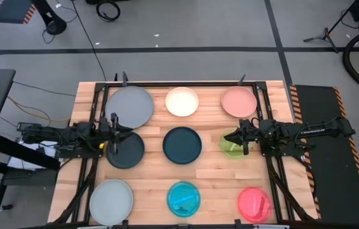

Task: Stack plastic plates
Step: Stack the black plate on the dark green plate

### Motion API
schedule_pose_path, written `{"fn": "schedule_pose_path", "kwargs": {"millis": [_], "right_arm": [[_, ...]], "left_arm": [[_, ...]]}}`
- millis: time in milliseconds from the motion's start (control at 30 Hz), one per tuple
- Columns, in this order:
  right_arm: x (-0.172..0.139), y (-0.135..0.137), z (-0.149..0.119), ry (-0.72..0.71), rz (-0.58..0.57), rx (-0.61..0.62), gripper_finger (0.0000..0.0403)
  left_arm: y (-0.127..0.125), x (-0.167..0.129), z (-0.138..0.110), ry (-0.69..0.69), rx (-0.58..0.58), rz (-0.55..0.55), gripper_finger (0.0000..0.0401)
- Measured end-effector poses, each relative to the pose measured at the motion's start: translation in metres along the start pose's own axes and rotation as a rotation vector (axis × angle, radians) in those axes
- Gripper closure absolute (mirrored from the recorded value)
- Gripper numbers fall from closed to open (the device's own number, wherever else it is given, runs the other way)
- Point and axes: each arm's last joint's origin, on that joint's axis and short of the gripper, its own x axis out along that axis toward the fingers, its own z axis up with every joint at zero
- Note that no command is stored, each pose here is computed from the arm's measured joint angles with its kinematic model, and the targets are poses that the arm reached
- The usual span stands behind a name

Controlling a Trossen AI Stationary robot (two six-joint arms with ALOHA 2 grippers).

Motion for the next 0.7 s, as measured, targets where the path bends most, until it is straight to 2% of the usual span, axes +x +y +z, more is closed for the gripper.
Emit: {"fn": "schedule_pose_path", "kwargs": {"millis": [100,133,200,333,367,433,600,700], "right_arm": [[0.000,0.000,0.000,0.000,0.000,0.000,0.0369],[0.000,0.000,0.000,0.001,0.000,0.000,0.0369],[0.000,0.000,0.000,0.001,0.000,0.000,0.0369],[0.000,0.000,0.000,0.000,0.000,0.000,0.0369],[0.000,0.000,0.000,0.000,0.000,0.000,0.0369],[0.000,0.000,0.000,0.000,0.000,0.000,0.0369],[0.000,0.000,0.000,0.000,0.000,0.000,0.0369],[0.000,0.000,0.000,0.000,0.000,0.000,0.0369]], "left_arm": [[0.000,0.000,0.002,-0.016,-0.013,-0.002,0.0321],[0.000,0.000,0.003,-0.029,-0.054,-0.003,0.0321],[0.000,0.000,0.004,-0.038,-0.231,-0.008,0.0321],[0.000,0.000,0.004,-0.034,-0.710,-0.017,0.0321],[0.000,0.000,0.003,-0.027,-0.782,-0.016,0.0321],[0.000,0.000,0.003,-0.031,-0.824,-0.020,0.0321],[-0.001,0.000,0.007,-0.062,-0.828,-0.049,0.0321],[-0.003,-0.001,0.012,-0.072,-0.809,-0.139,0.0321]]}}
